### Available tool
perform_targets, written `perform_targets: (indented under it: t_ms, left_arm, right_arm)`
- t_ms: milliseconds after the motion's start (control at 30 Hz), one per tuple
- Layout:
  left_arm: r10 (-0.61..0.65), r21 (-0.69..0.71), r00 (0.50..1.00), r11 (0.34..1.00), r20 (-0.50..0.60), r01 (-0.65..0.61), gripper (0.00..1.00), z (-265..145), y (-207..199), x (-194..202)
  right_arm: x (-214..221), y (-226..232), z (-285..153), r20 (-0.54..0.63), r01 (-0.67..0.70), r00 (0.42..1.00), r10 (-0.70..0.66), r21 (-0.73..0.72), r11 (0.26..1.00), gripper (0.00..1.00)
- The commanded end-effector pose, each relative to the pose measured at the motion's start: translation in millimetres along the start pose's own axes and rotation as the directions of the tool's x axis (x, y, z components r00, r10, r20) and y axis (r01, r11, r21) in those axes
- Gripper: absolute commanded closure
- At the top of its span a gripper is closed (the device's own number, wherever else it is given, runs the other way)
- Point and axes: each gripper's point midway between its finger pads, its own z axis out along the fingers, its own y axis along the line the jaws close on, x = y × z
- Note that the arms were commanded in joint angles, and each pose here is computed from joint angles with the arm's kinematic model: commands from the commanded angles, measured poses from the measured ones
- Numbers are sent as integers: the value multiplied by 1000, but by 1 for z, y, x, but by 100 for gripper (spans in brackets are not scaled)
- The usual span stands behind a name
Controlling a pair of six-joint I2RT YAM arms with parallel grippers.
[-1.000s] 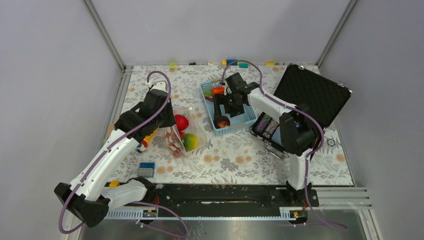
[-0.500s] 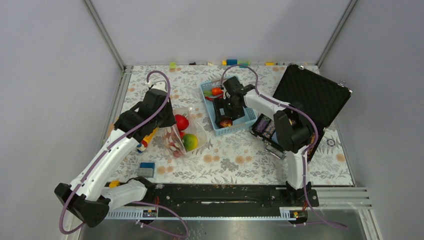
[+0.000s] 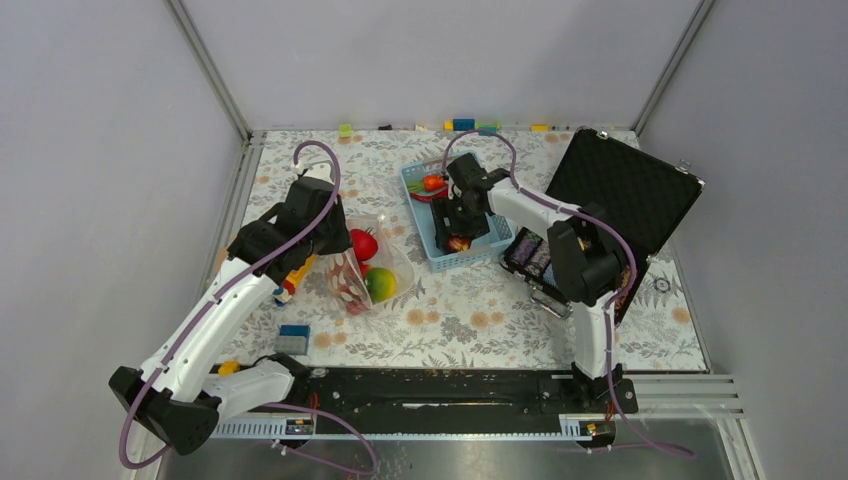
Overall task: Place the food in the zip-top bag and seal the zipper
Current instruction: Pick up the fake fruit from the bin, then place the fake fruit in the zipper food storage bag.
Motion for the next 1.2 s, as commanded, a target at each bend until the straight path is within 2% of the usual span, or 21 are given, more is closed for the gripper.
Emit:
perform_targets:
  t_ms: [0,167,367,467,567,700,900,1033,1167]
  left_arm:
    - [1,37,999,999,32,-2,100,1,-6,-8]
    - [0,38,1000,999,27,-1,100,2,-7,-7]
    - [-3,46,1000,999,22,2,100,2,-7,-7]
    - [-4,56,1000,998,21,3,100,1,-9,-7]
    - [-5,59,1000,998,18,4,100,1,-9,-6]
    - [-5,64,1000,998,10,4,100,3,-10,-4]
    - [-4,73,1000,997,7,4,100,2,-11,-4]
    - [-5,74,1000,997,9,5,100,1,-11,-4]
    - [-6,75,1000,997,12,5,100,1,-11,-4]
  right_arm:
    - [-35,20,-69,192,55,980,-51,-16,998,38]
    - [-38,70,-138,381,190,920,-91,-230,955,39]
    - [0,161,-205,574,513,782,-244,-370,775,39]
    - [14,197,-224,620,594,741,-258,-426,682,39]
    - [21,219,-226,619,618,737,-270,-458,639,36]
    - [22,235,-204,586,605,757,-290,-459,650,33]
    - [13,231,-170,523,540,799,-296,-409,736,21]
    - [11,229,-165,515,527,805,-294,-396,752,2]
    - [10,228,-171,526,527,801,-288,-388,756,0]
